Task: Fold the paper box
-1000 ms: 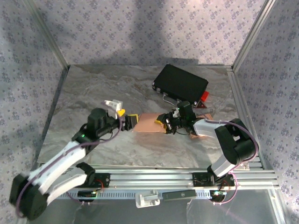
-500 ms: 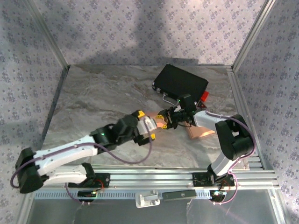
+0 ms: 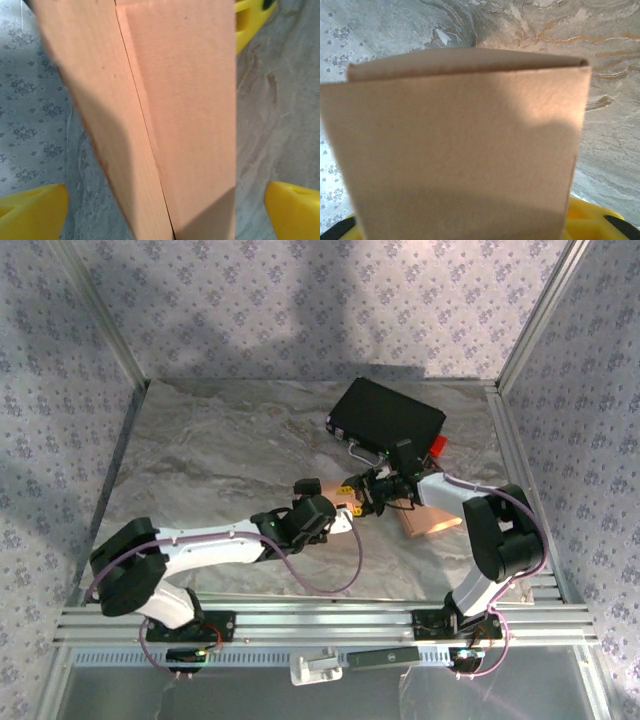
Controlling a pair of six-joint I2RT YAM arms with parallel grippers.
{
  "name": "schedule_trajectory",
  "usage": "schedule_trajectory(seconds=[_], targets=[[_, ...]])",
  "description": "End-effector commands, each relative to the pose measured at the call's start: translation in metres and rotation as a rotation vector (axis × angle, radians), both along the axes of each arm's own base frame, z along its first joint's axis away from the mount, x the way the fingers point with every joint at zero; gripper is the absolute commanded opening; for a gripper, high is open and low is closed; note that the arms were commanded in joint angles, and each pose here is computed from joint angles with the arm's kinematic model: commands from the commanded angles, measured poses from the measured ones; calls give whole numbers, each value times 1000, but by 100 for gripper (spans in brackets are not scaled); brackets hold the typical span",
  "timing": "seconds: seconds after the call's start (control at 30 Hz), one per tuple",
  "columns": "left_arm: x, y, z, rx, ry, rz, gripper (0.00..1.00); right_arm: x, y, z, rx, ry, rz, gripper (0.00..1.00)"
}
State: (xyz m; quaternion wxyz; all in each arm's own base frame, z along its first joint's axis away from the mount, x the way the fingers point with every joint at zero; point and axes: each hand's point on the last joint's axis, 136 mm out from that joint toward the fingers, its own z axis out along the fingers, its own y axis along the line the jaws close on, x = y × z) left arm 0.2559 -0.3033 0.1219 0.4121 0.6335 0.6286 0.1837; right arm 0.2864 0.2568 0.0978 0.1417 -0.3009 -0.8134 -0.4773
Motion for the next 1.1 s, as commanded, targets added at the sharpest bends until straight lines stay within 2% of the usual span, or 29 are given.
schedule_trajectory(seconds=[0.0,0.13,0.47,0.67,0.87,1.07], targets=[[15,-13,12,-29,-63,4,100,-12,-8,-20,-63,109,-9,43],[19,-15,1,-24,-39,9,96,-12,-8,-21,-61,113,-8,43],[27,-23,-12,-42,32,28,60,-10,-13,-22,-57,120,-19,43],[26,-24,-16,-38,46,19,53,-8,-15,-24,-58,124,-24,43],[19,-20,-13,-24,70,0,51,-2,-18,-15,-53,92,-36,57],[7,-16,-6,-9,138,-22,50,5,-26,17,-76,-1,-34,67]])
